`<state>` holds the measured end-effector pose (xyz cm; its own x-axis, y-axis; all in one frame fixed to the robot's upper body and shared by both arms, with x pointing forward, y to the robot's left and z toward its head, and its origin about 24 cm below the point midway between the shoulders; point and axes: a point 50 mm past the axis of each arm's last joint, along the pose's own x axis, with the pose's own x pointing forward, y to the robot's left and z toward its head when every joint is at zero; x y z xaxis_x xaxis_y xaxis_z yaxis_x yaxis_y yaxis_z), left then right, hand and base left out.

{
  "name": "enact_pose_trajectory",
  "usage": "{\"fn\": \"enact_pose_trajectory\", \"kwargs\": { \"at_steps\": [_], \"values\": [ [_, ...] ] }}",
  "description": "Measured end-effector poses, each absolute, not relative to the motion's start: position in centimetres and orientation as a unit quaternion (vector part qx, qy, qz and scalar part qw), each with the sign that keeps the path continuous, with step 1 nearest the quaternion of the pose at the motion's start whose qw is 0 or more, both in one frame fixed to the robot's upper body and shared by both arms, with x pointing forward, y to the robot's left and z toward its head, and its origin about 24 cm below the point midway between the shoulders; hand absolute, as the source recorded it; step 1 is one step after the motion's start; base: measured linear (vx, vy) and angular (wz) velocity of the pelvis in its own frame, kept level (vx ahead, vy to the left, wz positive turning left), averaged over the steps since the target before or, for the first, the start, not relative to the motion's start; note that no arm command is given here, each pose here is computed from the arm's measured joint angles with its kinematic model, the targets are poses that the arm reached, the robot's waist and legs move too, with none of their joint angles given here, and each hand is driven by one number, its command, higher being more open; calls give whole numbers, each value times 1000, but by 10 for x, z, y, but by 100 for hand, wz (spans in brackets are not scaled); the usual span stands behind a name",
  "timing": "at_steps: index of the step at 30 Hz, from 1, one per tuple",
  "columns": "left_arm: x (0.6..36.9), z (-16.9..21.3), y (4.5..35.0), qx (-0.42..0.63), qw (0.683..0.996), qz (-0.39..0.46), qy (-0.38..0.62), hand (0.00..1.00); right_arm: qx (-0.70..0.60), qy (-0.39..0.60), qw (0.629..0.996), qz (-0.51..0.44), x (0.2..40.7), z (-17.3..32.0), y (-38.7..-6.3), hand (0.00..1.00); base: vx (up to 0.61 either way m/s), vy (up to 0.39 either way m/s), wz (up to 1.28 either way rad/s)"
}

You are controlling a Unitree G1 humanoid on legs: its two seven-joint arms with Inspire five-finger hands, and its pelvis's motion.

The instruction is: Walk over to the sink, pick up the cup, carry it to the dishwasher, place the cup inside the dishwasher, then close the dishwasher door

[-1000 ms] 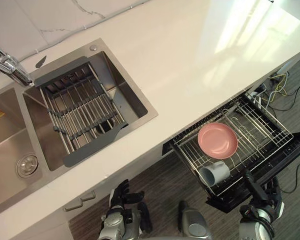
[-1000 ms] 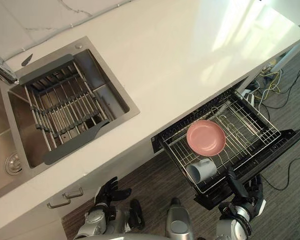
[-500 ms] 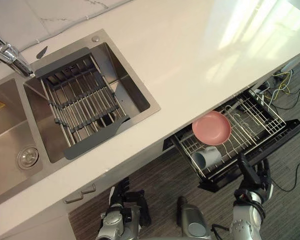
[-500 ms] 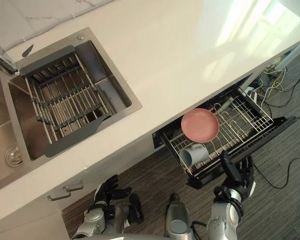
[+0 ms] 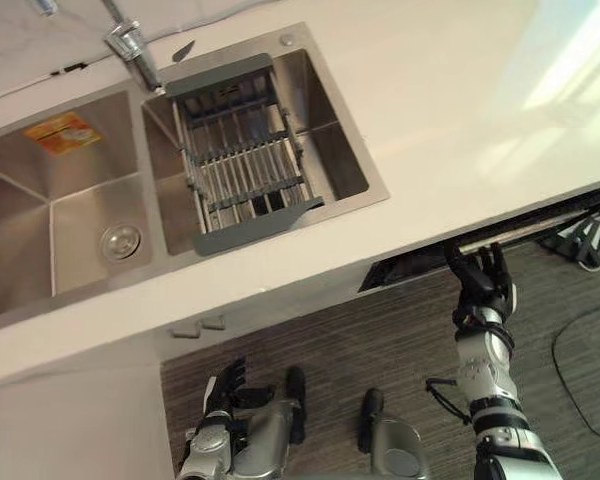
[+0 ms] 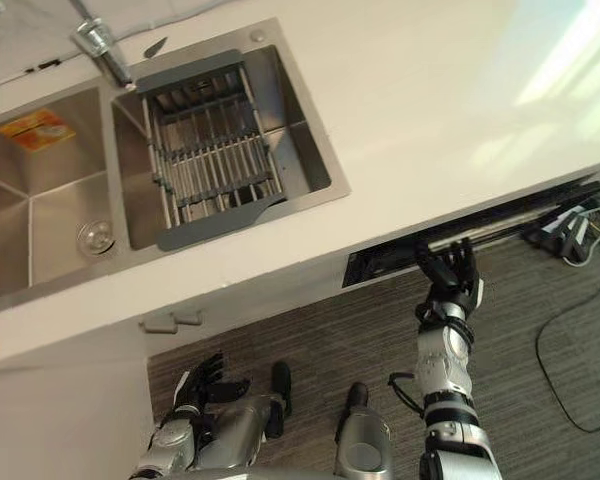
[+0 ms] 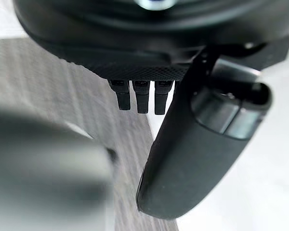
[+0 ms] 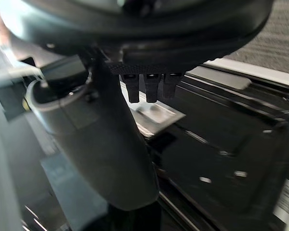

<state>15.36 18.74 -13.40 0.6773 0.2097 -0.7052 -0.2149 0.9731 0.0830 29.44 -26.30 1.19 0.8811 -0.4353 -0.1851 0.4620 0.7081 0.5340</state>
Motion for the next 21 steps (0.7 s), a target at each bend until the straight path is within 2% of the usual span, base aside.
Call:
{"fn": "enact_pose_trajectory", "kwargs": {
  "at_steps": [8, 16, 21],
  "values": [
    [152, -134, 193, 0, 915, 113, 387, 90, 132, 86, 965, -208, 294, 8, -280, 90, -50, -16, 15],
    [148, -137, 195, 12, 912, 98, 398, 90, 43, 122, 977, -169, 288, 0, -279, 90, 32, -41, -3],
    [147, -137, 197, 25, 911, 92, 401, 90, 1, 148, 978, -145, 268, -12, -275, 90, 87, -55, -4]
  ]
}}
